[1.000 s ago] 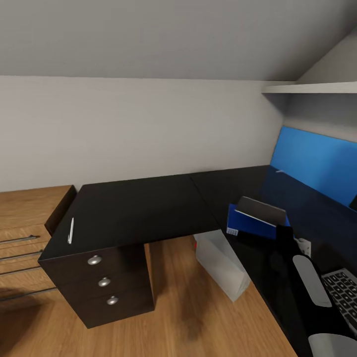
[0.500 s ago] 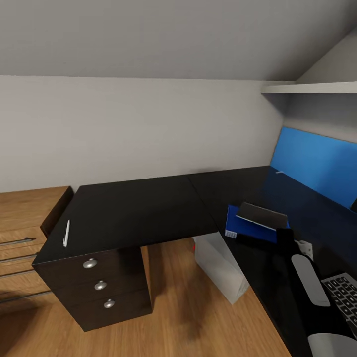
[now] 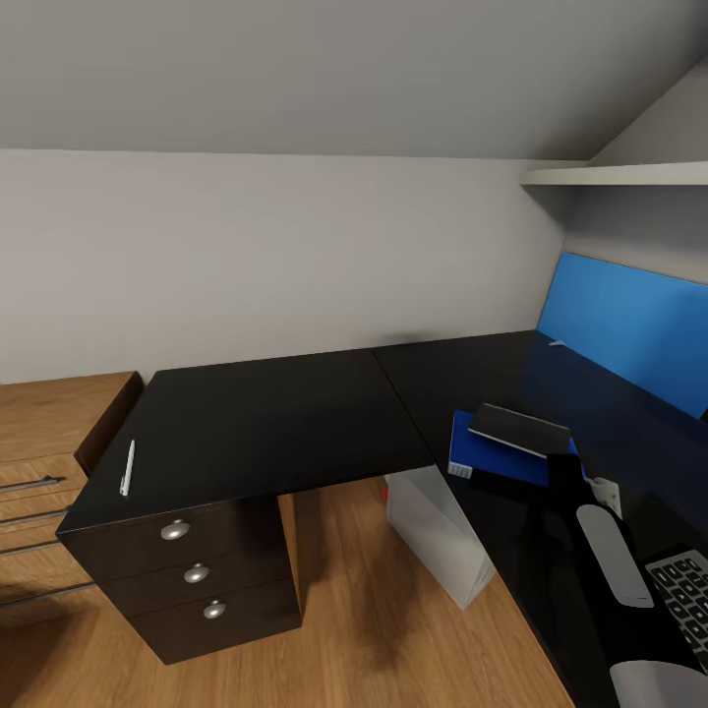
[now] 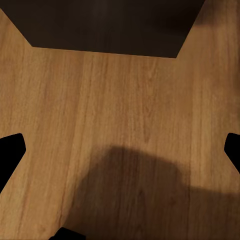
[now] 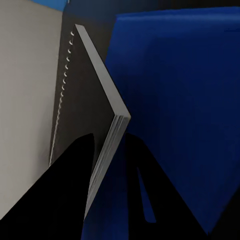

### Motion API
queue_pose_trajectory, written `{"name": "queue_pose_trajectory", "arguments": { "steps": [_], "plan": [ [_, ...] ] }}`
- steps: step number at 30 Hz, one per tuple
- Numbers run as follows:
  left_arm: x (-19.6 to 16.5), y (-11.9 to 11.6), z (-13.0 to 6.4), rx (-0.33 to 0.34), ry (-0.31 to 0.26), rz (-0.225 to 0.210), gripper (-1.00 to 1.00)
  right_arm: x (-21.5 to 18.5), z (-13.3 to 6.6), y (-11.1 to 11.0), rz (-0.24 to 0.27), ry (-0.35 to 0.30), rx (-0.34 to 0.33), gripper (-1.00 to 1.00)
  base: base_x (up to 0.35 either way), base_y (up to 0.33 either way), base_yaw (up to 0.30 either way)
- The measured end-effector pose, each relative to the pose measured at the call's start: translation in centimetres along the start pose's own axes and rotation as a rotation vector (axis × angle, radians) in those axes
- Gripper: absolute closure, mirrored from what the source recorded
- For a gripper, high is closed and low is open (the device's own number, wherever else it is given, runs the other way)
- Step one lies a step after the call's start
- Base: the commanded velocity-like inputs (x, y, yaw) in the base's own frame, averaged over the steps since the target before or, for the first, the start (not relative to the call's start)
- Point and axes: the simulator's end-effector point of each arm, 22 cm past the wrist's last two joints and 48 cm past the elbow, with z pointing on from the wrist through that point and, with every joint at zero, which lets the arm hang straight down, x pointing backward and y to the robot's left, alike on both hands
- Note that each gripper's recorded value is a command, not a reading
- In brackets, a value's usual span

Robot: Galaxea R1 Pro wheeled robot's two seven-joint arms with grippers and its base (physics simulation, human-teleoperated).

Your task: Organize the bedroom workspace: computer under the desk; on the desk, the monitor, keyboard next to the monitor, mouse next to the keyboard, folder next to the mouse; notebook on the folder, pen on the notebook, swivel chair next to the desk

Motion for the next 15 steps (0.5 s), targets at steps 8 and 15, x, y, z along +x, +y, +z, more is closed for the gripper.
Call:
{"name": "queue_pose_trajectory", "arguments": {
  "steps": [8,15],
  "plan": [
    [0.0,0.0,0.0,0.0,0.0,0.0,-1.0,0.0,-0.1,0.3,0.0,-0.002,-0.001,-1.0,0.0,0.0,0.0],
    [0.0,0.0,0.0,0.001,0.001,-0.001,-1.0,-0.5,-0.3,1.2,-0.018,-0.017,-0.022,-1.0,-0.083,-0.025,0.0]
  ]
}}
